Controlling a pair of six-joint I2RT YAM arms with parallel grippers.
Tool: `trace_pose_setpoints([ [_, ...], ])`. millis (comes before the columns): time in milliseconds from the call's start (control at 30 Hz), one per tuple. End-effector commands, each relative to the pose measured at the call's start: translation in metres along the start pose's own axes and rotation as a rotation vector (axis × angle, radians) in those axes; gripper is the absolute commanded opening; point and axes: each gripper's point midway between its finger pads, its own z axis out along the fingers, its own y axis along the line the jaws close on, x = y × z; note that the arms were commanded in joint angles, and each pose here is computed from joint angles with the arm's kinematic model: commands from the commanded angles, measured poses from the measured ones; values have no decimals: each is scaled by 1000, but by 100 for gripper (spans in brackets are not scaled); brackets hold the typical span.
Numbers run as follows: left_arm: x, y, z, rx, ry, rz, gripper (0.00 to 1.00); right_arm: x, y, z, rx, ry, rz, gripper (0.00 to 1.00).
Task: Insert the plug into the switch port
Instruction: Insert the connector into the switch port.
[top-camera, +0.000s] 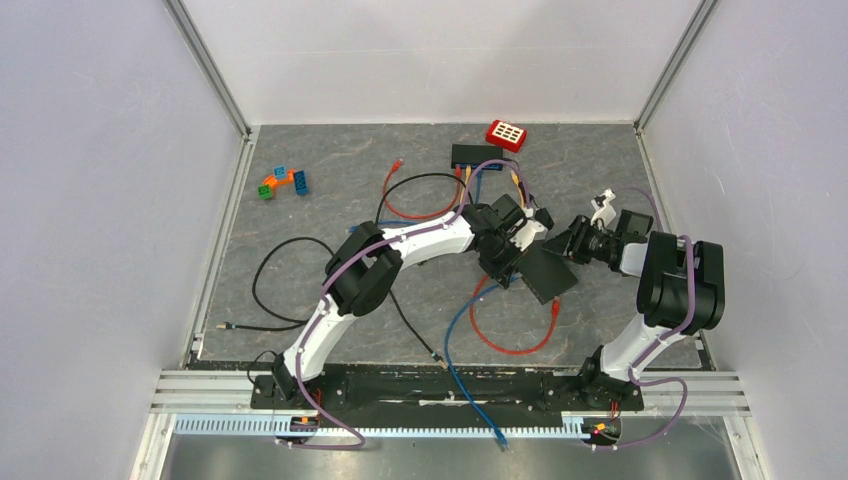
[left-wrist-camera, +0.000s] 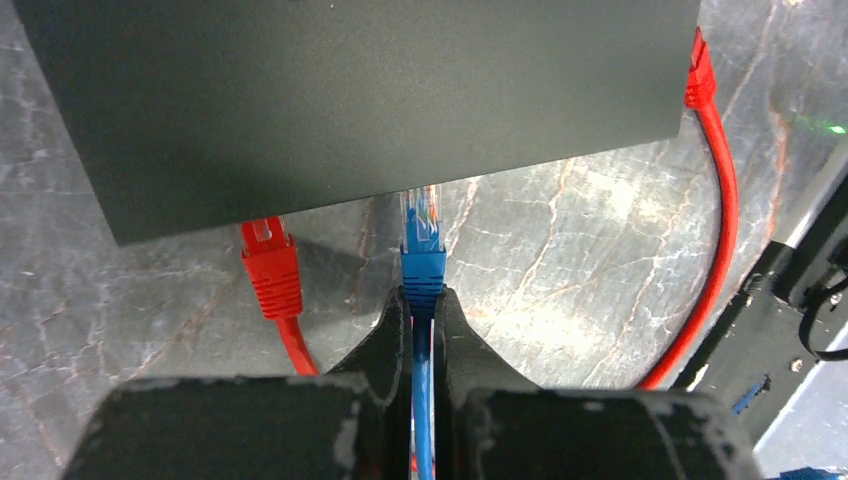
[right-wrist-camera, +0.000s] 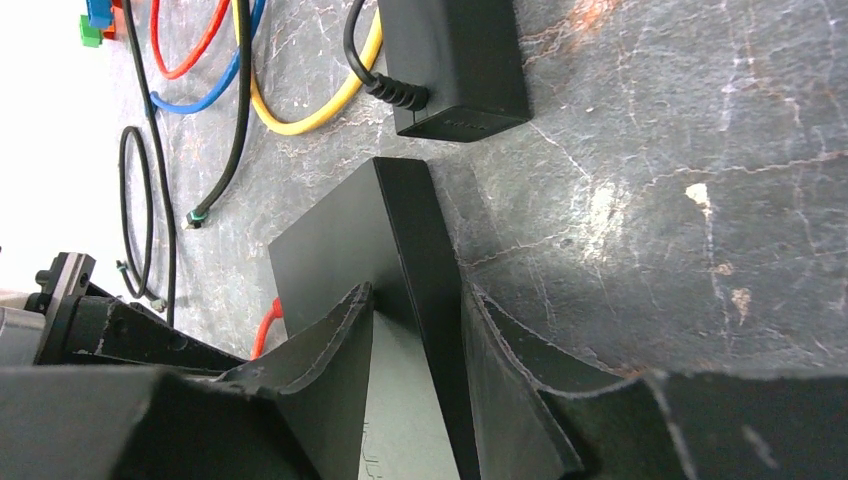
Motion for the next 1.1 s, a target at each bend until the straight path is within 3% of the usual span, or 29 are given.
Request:
trace_pose_setpoints([
  [0,16,-2,20,24,20,-51,2,67,-8,-2,33,168,187,39],
  [300,21,4,25,-22,-44,-195,2,94,-10,-8,85,151,315,37],
  [633,29,1,23,-19,-129,-279,2,89,-7,-12,127,33,424,37],
  [733,32,8,22,-59,-144,-278,2,90,-7,-13,131,29,424,37],
  [1067,10,0,23,-77,-353,-131,2,110,-5,-20,160,8,525,37],
])
